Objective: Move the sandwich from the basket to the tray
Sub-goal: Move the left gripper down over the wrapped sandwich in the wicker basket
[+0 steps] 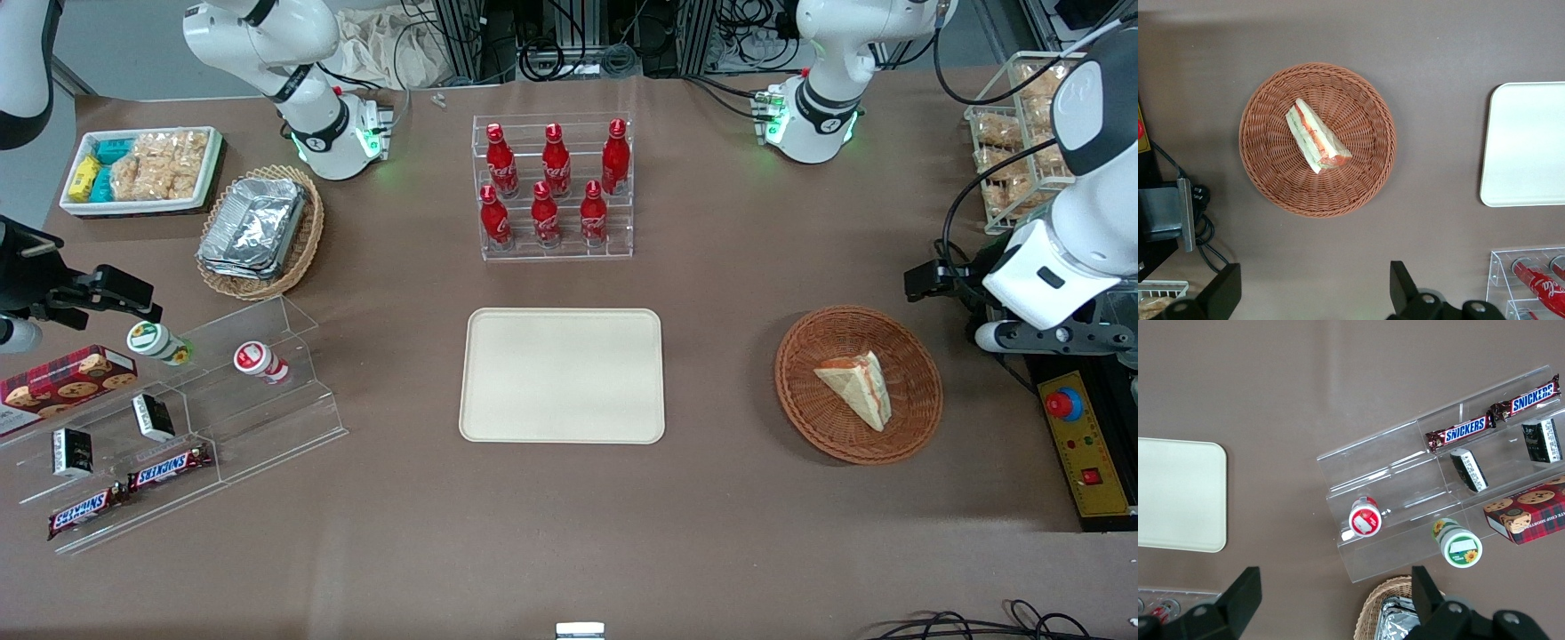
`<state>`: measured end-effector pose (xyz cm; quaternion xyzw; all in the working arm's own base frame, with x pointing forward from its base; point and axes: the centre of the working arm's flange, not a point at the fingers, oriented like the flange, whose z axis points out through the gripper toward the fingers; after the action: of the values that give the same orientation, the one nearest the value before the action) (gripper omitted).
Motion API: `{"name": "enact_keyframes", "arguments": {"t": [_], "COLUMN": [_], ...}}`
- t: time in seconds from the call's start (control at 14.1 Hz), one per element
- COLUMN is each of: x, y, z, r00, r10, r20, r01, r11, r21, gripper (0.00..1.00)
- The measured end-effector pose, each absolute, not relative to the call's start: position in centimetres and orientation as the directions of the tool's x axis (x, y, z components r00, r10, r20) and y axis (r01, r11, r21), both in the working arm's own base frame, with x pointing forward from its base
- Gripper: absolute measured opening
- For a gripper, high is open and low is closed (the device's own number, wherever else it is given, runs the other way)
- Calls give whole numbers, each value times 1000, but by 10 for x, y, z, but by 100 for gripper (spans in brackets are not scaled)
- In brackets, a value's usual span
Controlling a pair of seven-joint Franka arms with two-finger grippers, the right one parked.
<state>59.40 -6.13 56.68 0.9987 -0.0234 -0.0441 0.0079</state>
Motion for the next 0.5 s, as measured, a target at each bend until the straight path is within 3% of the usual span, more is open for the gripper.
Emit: {"name": "enact_keyframes", "arguments": {"t": [0.5], "x": [600], "y": [-61], "z": [552], "r00": [993], "r10": [-49], "r20": [-110], "r01": [-49], "r11": [-999], "r21": [2], "gripper": [100]}}
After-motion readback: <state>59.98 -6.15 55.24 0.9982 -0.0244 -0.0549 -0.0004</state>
